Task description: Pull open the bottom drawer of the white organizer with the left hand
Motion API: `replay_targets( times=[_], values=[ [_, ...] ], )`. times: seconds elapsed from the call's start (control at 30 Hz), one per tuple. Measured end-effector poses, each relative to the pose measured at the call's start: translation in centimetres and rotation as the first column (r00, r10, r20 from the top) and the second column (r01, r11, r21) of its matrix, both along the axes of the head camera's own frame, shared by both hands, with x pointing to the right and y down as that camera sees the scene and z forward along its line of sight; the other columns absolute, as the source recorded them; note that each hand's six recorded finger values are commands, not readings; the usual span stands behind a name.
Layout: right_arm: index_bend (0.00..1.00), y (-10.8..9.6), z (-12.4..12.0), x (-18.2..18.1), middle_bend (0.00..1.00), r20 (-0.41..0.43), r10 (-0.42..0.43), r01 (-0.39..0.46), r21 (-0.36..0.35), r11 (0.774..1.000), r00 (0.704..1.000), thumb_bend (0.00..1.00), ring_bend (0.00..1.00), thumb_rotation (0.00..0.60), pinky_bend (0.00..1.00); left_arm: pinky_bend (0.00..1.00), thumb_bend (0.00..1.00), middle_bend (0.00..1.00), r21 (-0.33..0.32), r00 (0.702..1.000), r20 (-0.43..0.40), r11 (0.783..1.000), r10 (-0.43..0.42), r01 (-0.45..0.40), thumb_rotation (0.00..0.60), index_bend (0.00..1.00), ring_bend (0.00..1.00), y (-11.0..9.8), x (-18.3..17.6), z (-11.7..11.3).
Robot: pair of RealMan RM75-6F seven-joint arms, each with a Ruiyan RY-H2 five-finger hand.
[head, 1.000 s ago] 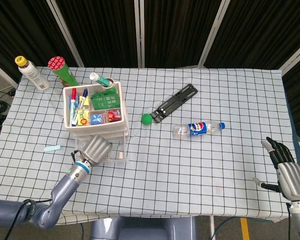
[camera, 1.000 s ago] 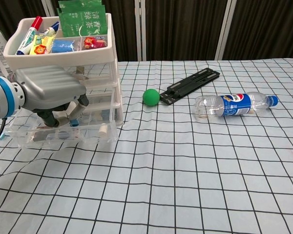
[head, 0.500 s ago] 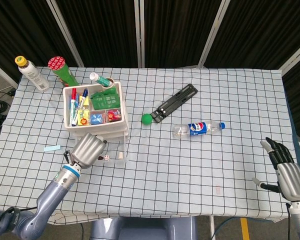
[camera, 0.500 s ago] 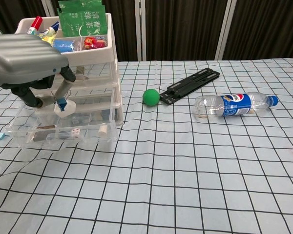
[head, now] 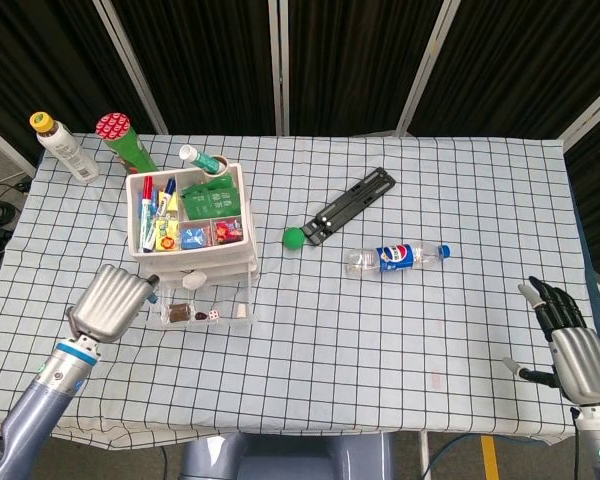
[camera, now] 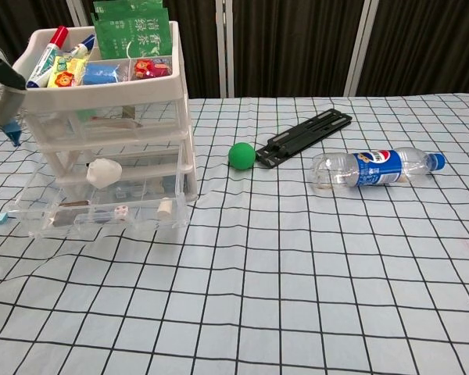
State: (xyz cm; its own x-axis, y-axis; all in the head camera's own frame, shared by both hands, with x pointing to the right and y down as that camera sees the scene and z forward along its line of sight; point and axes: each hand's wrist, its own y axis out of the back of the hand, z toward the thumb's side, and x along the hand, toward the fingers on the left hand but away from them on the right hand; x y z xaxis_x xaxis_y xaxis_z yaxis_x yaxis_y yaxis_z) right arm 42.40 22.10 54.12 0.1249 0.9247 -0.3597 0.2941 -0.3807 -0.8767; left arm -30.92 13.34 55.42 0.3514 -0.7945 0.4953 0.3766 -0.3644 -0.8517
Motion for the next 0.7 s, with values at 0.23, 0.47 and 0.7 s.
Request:
replay_targets(
  times=[0.23,0.47,0.7],
  values=[
    [0.08,0.2,0.3,-0.4,0.00,-0.013,-0.011,0.011,-0.006,1.000,1.000,0.02,0.00,0.600,0.00,0.84,0.49,1.00,0.003,0.995,0.047,0.996,-0.087,0.087,0.600,0.60,0.92,-0.4,-6.5,1.4],
    [0.08,0.2,0.3,-0.4,0.00,-0.013,-0.010,0.010,-0.004,1.000,1.000,0.02,0.00,0.600,0.00,0.84,0.48,1.00,-0.028,0.984,0.086,0.987,-0.157,0.160,0.600,0.59,0.92,-0.5,-10.5,4.7],
    [0.08,0.1,0.2,-0.2,0.00,-0.010,-0.005,0.005,-0.003,1.000,1.000,0.02,0.00,0.600,0.00,0.84,0.47,1.00,-0.057,0.974,0.084,0.974,-0.213,0.218,0.600,0.55,0.92,-0.2,-11.2,8.5]
  ],
)
